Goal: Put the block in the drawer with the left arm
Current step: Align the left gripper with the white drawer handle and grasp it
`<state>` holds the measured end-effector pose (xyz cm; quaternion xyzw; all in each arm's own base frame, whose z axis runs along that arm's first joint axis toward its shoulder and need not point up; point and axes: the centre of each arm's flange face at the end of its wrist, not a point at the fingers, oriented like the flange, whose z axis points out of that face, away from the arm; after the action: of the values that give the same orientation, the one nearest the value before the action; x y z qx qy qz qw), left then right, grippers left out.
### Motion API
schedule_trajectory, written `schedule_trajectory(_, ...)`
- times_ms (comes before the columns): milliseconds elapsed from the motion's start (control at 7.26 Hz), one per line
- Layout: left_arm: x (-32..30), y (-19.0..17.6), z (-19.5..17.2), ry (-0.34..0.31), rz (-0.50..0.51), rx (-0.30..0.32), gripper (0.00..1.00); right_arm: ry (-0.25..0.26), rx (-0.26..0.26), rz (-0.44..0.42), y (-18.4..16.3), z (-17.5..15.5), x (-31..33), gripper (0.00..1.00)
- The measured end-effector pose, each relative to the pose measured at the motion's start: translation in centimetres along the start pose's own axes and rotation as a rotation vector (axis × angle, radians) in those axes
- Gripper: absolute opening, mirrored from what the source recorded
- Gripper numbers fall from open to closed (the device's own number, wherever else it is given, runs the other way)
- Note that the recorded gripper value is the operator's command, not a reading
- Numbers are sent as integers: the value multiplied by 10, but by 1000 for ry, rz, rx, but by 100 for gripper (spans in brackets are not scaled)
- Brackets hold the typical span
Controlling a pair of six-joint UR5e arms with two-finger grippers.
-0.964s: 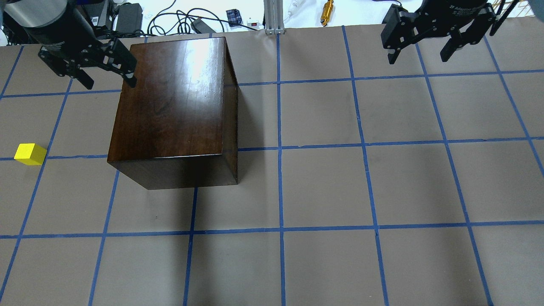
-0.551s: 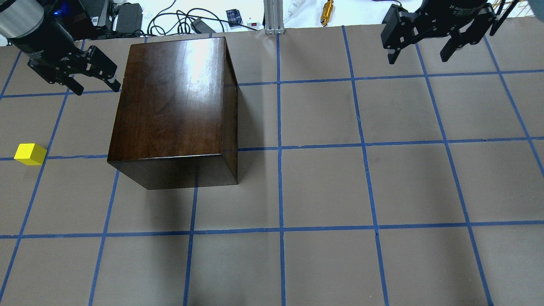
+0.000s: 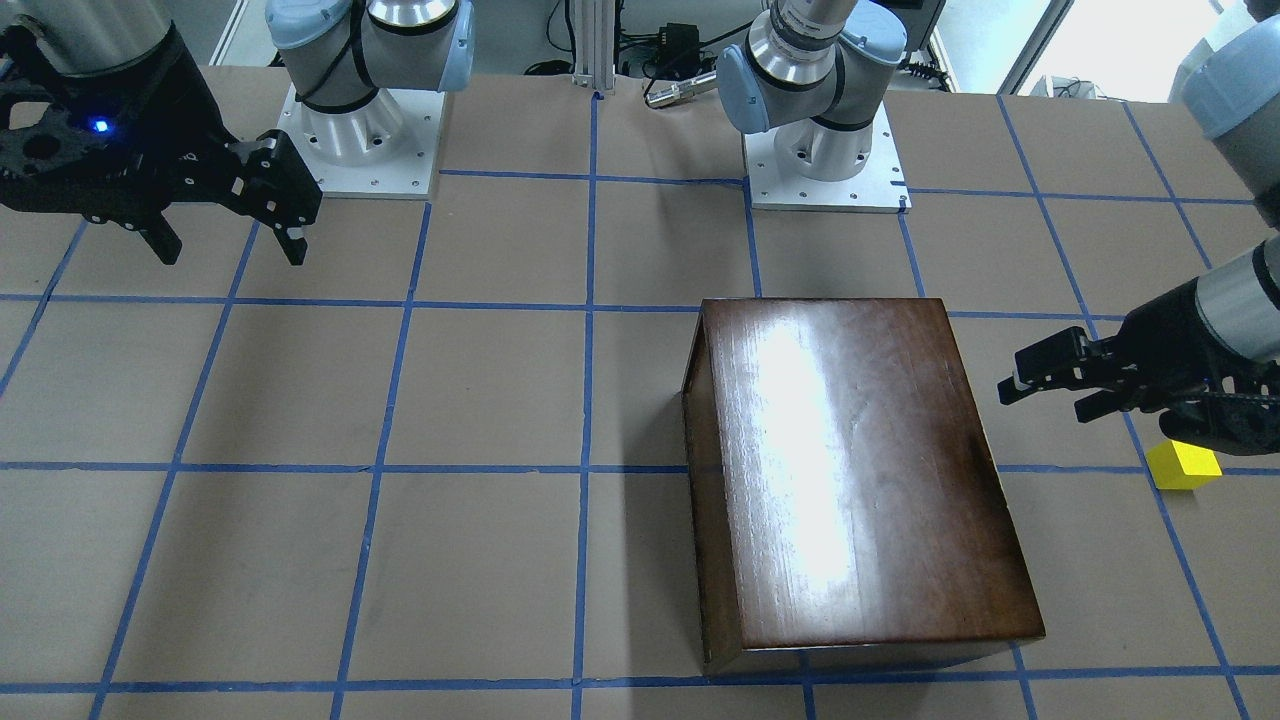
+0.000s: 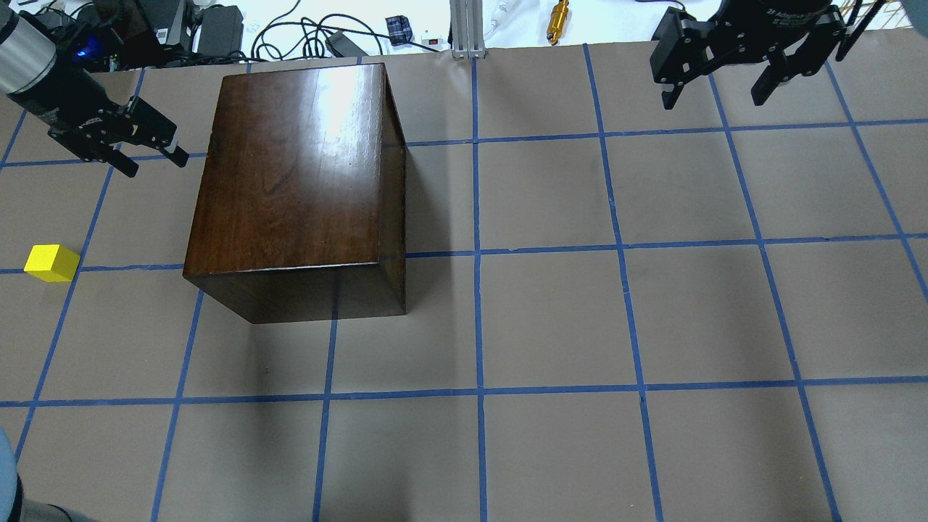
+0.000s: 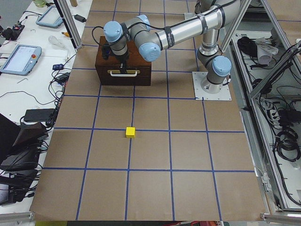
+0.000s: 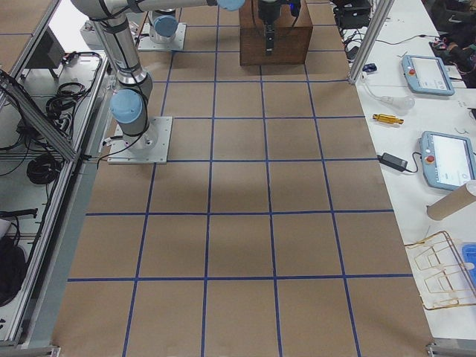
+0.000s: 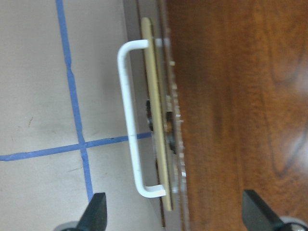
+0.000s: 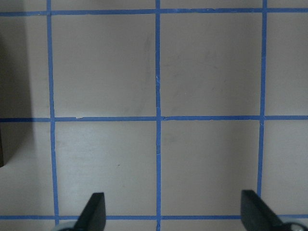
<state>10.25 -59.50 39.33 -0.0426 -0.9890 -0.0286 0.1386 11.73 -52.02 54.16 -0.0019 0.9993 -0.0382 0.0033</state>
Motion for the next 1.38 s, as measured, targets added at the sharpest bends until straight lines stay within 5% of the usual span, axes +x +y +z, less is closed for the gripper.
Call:
schedule_trajectory(551, -38, -12, 35, 12, 16, -8, 99, 0, 0, -1, 0, 0, 0, 100)
schedule_trajectory(1377, -47, -20, 71, 17, -108, -19, 98, 0, 0, 0, 0, 0, 0, 100)
